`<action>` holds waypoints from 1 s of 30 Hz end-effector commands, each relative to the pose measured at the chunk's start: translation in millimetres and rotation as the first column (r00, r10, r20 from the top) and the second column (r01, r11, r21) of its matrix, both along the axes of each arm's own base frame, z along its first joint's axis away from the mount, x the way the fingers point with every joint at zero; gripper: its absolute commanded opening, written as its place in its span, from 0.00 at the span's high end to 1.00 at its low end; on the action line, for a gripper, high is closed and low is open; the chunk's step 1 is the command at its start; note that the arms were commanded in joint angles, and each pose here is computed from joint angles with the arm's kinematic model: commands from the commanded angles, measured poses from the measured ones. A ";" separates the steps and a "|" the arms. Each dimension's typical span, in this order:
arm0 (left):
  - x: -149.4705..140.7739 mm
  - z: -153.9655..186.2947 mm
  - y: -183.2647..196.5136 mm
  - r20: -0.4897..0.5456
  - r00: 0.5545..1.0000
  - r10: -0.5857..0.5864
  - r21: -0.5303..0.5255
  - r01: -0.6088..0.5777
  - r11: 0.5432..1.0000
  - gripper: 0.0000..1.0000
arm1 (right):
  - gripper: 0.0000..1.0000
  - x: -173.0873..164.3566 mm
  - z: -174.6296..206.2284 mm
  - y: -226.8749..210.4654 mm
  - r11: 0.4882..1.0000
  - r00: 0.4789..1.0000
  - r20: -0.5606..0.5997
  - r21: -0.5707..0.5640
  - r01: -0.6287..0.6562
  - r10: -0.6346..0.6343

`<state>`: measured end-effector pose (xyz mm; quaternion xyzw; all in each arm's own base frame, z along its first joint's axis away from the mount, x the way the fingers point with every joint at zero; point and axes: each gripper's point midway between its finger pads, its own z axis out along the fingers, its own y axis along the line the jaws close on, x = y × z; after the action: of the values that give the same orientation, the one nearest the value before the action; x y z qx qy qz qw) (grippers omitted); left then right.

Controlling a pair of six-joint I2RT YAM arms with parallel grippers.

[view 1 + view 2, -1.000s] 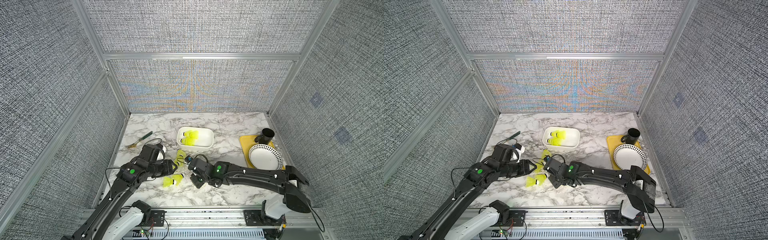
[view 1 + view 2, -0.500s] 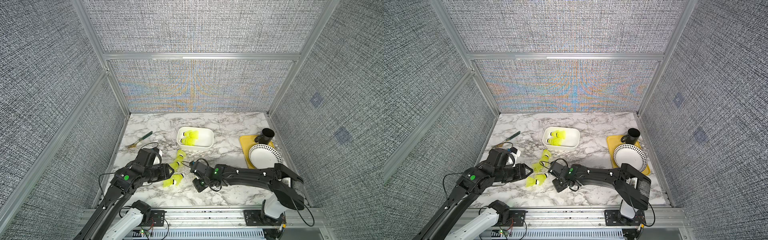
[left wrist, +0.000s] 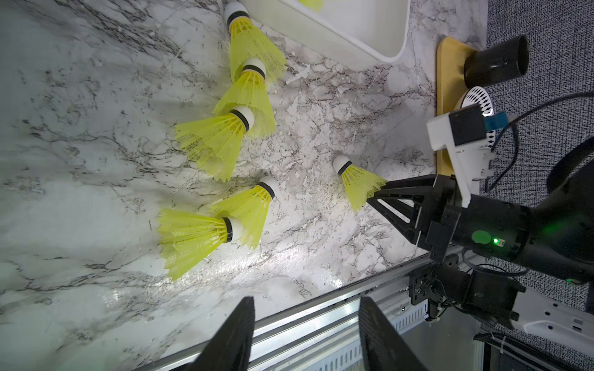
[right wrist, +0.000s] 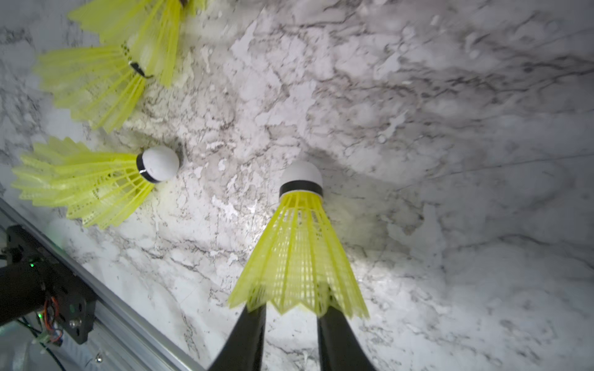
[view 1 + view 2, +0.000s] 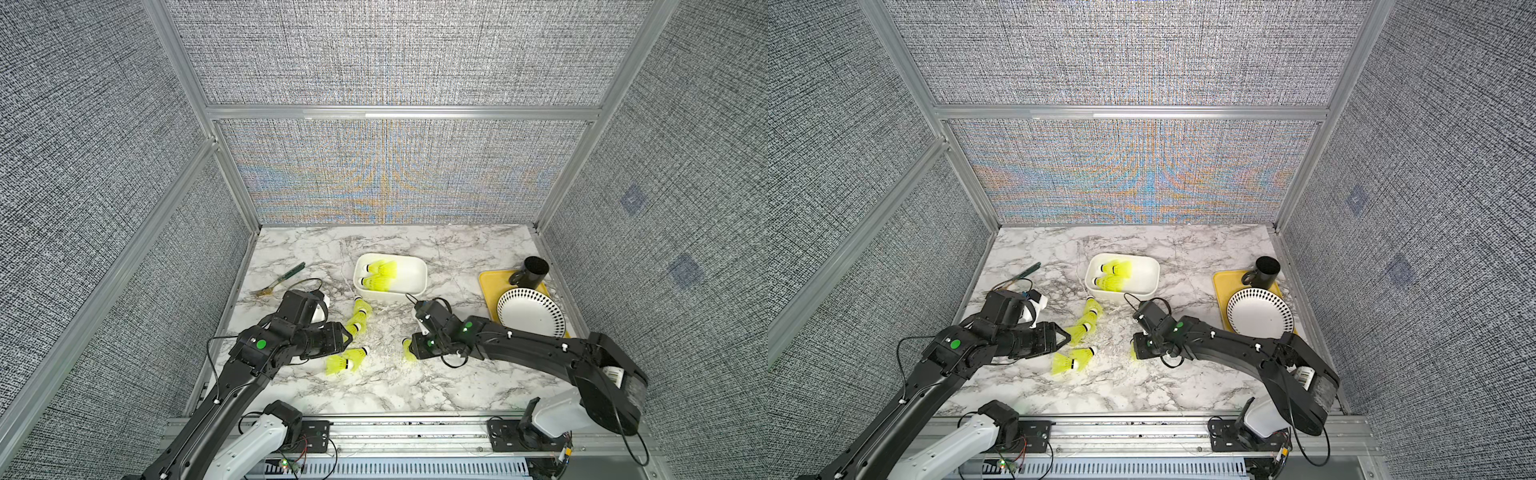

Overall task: Put the shuttlecocks into the storage box
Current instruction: Pick up the shuttlecock at the center of the board.

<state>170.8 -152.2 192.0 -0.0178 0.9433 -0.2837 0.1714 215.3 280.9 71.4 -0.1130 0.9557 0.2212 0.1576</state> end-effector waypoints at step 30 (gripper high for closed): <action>15.9 5.0 -21.9 0.019 0.998 -0.056 -0.064 0.057 0.996 0.45 | 0.66 9.2 11.3 -30.7 0.929 0.972 -0.190 0.316 0.193 -0.137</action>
<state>184.7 -166.2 194.3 -0.0091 0.9386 -0.3006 0.1692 222.2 241.4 76.8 0.0063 0.9329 0.3397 0.1199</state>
